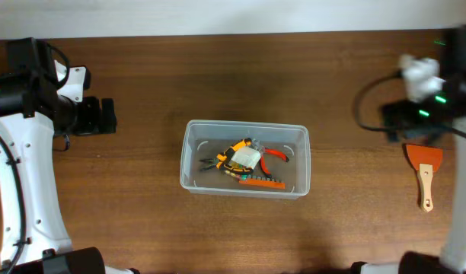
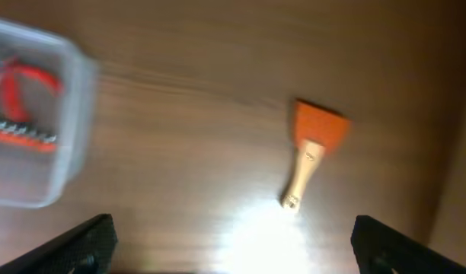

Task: Pack container
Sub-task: 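Move the right gripper to the orange scraper at the right, then lower the right gripper and grasp the scraper by its wooden handle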

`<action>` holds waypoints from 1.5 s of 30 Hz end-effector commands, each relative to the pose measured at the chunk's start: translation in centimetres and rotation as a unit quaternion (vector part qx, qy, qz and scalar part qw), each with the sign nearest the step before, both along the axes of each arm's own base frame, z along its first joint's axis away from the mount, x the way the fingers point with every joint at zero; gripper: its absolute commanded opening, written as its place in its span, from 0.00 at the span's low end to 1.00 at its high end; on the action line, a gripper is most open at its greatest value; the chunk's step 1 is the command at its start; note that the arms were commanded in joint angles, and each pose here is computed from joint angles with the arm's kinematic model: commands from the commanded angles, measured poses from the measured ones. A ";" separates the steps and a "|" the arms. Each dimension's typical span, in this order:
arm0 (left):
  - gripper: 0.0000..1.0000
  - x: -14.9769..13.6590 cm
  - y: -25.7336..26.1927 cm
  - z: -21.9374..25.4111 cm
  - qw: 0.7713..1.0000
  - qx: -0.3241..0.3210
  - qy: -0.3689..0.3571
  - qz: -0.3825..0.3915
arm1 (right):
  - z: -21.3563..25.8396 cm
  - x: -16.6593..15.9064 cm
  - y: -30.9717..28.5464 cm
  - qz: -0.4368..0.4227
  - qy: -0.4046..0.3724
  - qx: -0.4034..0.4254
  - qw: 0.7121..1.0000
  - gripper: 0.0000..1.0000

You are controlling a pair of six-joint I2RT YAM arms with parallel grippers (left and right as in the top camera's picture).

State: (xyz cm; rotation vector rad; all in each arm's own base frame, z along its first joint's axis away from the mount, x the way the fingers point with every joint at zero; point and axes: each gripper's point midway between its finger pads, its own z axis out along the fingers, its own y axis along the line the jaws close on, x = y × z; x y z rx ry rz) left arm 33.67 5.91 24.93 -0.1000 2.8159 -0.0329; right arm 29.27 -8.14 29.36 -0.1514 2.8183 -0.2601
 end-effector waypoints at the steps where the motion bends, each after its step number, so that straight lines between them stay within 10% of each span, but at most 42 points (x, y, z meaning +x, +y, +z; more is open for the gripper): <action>1: 0.99 0.3 -0.2 0.2 1.000 -0.006 -0.005 0.003 | 0.2 -2.4 -4.2 -0.057 -0.006 -0.009 0.998 0.99; 11: 0.99 0.3 -0.2 0.2 1.000 -0.006 -0.005 0.003 | -1.9 -2.6 -9.2 -0.124 -0.037 0.042 0.991 0.99; 30: 0.99 0.3 -0.2 0.2 1.000 -0.006 -0.005 0.003 | -19.9 -3.3 -14.9 -0.135 0.155 0.082 0.975 0.99; 45: 0.99 0.3 -0.2 0.2 1.000 -0.006 -0.005 0.003 | -24.8 -4.3 -17.1 -0.170 0.207 0.041 0.963 0.99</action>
